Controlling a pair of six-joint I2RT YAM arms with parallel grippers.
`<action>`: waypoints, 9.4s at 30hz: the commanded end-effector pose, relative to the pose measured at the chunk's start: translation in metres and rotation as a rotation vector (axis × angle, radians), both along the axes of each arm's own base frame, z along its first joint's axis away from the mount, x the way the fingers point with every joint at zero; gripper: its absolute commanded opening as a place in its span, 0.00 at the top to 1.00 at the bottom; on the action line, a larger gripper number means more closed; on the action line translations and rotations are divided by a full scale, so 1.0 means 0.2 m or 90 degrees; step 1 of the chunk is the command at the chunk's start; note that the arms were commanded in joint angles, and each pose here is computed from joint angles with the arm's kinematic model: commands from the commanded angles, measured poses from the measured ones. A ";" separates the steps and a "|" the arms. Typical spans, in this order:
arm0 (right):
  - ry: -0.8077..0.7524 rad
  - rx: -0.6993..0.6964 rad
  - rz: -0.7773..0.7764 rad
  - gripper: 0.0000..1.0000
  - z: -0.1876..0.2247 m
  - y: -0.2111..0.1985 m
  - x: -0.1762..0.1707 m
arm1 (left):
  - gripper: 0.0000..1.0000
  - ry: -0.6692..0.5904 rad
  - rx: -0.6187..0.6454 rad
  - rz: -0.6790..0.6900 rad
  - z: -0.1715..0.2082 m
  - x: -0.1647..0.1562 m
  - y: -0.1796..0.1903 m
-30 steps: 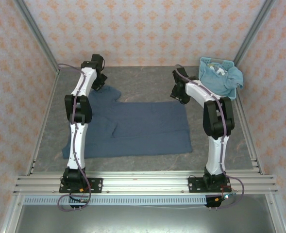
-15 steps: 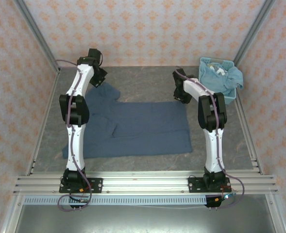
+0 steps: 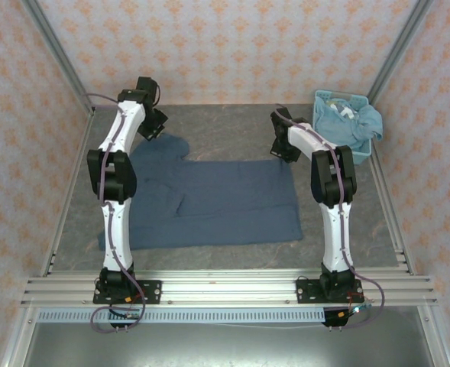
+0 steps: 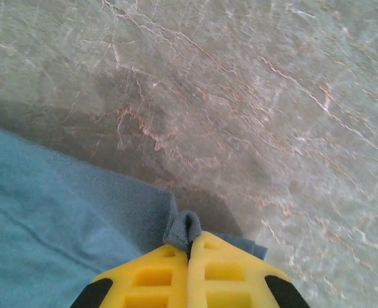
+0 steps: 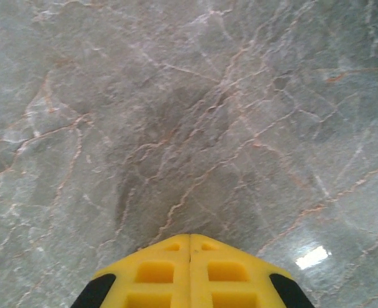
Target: Fold and stack the t-shirts
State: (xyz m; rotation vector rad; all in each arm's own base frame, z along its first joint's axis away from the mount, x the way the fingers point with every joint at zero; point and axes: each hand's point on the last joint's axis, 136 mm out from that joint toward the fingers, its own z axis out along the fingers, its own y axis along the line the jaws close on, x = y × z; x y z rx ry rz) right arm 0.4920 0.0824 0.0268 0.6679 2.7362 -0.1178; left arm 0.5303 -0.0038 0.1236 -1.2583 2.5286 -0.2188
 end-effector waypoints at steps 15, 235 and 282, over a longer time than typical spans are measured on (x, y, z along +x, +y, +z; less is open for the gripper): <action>-0.033 -0.005 -0.001 1.00 0.28 -0.08 -0.20 | 1.00 0.019 0.024 -0.027 0.27 -0.57 0.01; 0.040 0.139 0.097 0.61 0.25 0.33 -0.79 | 1.00 0.085 0.252 0.002 -0.22 -1.23 0.46; 0.213 0.050 -0.033 0.67 -0.07 0.00 -0.98 | 0.69 0.159 0.029 0.007 -0.63 -0.44 -0.13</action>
